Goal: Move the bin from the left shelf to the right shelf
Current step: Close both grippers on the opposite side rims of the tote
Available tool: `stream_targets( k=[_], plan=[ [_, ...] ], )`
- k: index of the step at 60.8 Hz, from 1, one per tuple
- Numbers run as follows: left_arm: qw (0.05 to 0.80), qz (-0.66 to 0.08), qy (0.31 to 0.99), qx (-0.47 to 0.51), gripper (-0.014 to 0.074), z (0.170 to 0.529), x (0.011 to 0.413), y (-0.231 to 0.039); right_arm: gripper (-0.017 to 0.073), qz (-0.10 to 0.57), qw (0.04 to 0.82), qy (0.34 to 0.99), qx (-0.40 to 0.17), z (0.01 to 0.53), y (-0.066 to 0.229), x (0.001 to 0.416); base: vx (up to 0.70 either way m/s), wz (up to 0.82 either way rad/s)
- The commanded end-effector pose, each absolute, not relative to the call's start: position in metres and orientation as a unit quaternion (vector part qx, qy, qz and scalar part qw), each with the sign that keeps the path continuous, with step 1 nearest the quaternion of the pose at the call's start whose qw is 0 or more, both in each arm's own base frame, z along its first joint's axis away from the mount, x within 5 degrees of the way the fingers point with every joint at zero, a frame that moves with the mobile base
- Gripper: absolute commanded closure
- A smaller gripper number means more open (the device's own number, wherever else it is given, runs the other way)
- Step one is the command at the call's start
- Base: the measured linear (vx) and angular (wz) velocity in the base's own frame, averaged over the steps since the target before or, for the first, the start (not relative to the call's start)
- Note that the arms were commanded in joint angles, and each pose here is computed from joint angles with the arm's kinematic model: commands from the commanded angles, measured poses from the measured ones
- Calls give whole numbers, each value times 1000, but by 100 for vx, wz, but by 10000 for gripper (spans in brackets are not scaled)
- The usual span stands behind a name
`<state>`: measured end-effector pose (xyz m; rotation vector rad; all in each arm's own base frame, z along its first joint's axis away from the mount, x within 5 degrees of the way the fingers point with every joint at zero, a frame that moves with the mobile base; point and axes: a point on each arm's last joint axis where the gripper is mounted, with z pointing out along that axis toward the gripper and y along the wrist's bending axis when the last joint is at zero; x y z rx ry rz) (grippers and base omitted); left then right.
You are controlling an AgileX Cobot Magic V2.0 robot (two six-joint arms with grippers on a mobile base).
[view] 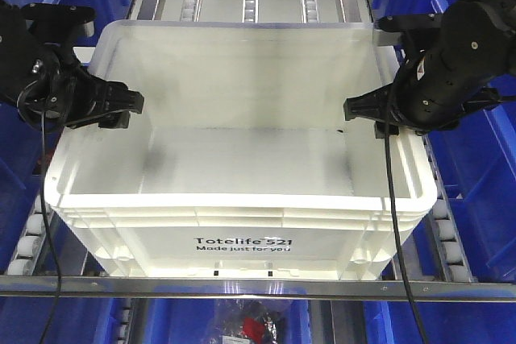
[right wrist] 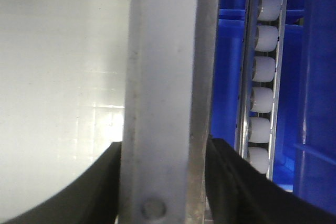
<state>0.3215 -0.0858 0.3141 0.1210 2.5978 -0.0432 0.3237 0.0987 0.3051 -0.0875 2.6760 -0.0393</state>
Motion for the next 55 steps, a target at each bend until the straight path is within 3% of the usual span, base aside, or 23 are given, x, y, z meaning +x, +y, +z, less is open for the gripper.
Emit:
stream_targets(
  k=[1,26,55],
  plan=[
    [316,-28,947,43,162,338,319,-87,291,-5,273,962,-28,327,96,323,0,0],
    [316,-28,947,43,424,338,319,-87,397,-5,273,962,-28,327,96,323,0,0],
    [324,-30,945,44,468,343,316,-86,398,-4,286,958,-35,334,95,319,0,0]
  ],
)
